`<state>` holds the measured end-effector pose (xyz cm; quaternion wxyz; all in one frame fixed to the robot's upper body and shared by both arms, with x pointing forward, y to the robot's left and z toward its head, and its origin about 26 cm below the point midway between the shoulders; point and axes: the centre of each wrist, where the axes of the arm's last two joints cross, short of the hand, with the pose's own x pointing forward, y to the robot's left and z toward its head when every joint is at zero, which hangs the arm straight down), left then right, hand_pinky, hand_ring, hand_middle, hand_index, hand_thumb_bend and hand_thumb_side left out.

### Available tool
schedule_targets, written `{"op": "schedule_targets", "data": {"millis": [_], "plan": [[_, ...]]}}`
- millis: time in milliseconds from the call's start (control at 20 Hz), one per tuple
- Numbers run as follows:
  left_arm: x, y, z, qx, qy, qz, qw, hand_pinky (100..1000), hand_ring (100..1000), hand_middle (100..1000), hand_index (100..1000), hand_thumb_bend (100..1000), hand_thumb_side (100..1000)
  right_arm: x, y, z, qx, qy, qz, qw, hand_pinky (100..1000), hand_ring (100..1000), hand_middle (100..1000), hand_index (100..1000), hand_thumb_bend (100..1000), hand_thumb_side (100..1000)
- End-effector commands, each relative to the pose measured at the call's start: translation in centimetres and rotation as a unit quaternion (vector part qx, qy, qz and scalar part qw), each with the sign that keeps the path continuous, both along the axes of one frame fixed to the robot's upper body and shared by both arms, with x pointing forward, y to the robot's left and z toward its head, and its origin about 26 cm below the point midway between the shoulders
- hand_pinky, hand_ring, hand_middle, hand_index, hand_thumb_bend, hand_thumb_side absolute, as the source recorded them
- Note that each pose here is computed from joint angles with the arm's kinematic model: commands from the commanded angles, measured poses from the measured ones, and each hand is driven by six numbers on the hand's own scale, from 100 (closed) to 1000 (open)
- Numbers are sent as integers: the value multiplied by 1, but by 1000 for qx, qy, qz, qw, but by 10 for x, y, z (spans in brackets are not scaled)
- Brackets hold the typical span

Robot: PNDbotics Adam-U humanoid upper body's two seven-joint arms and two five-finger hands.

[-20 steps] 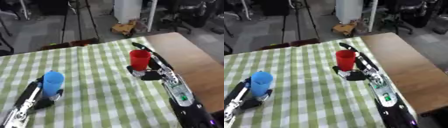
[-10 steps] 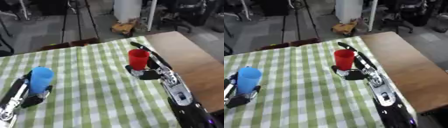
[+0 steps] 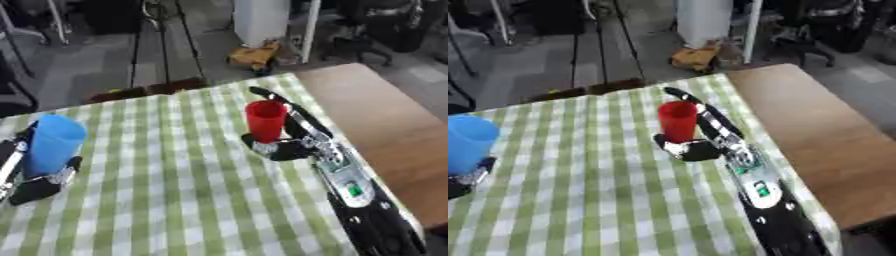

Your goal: Pour the contents of one cup into another cup.

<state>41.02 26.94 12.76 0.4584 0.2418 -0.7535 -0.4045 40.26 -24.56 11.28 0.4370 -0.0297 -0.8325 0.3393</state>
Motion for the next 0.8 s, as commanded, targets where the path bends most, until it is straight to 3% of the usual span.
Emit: {"op": "schedule_targets", "data": {"millis": [50,800], "plan": [[0,4,27,7,-24,-3,1000,578,508,521,770,100,307,5,0,9,-33,-29,-9,999,730,275,472,976,142,100],[1,-17,45,21,-19,-47,998,575,505,518,766,100,317,17,28,-15,-66,-55,-24,996,730,277,474,974,149,100]]}}
